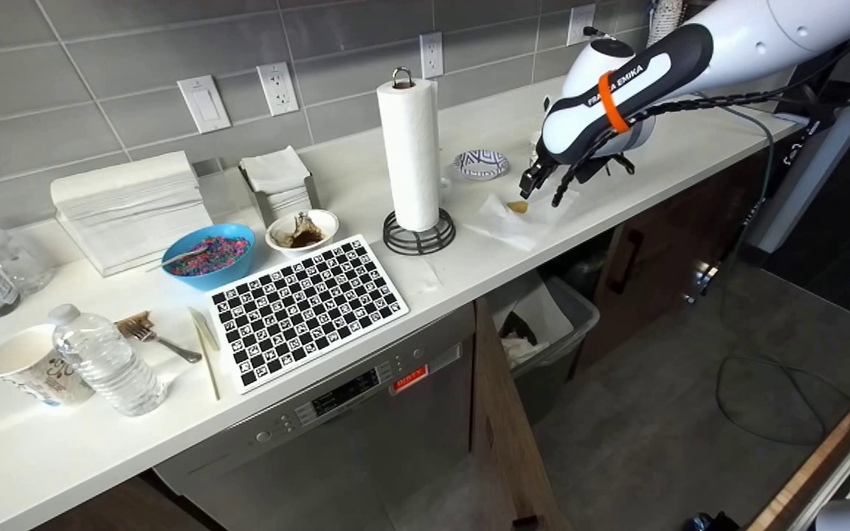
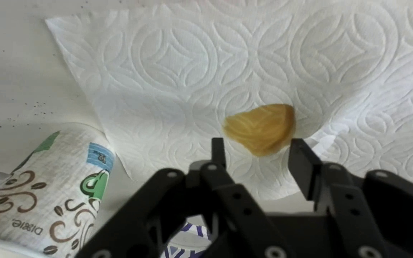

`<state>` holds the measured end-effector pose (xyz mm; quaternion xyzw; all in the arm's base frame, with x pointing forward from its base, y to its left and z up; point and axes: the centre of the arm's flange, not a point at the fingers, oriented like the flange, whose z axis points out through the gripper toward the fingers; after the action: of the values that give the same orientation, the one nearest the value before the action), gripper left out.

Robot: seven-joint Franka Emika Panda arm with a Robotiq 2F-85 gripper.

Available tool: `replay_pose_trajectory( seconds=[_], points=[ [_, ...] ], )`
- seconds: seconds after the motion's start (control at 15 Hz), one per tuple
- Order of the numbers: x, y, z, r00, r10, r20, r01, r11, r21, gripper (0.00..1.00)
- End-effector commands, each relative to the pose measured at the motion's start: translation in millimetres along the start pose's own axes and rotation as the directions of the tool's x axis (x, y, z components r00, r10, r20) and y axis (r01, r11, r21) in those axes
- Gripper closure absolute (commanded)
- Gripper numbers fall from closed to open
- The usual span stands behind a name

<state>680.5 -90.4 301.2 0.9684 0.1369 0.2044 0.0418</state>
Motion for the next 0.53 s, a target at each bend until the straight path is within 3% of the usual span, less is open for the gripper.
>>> replay_pose_trajectory(
  seconds=[0.0, 0.2, 0.47],
  points=[
    [0.7, -3.8, 17.5, 0.999, -0.023, 0.046, 0.024, 0.999, -0.034, 0.81],
    [1.1, -5.7, 28.6, 0.997, -0.029, 0.066, 0.032, 0.999, -0.042, 0.99],
    [1.7, -2.5, 38.3, 0.996, -0.028, 0.087, 0.033, 0.998, -0.06, 1.0]
  ],
)
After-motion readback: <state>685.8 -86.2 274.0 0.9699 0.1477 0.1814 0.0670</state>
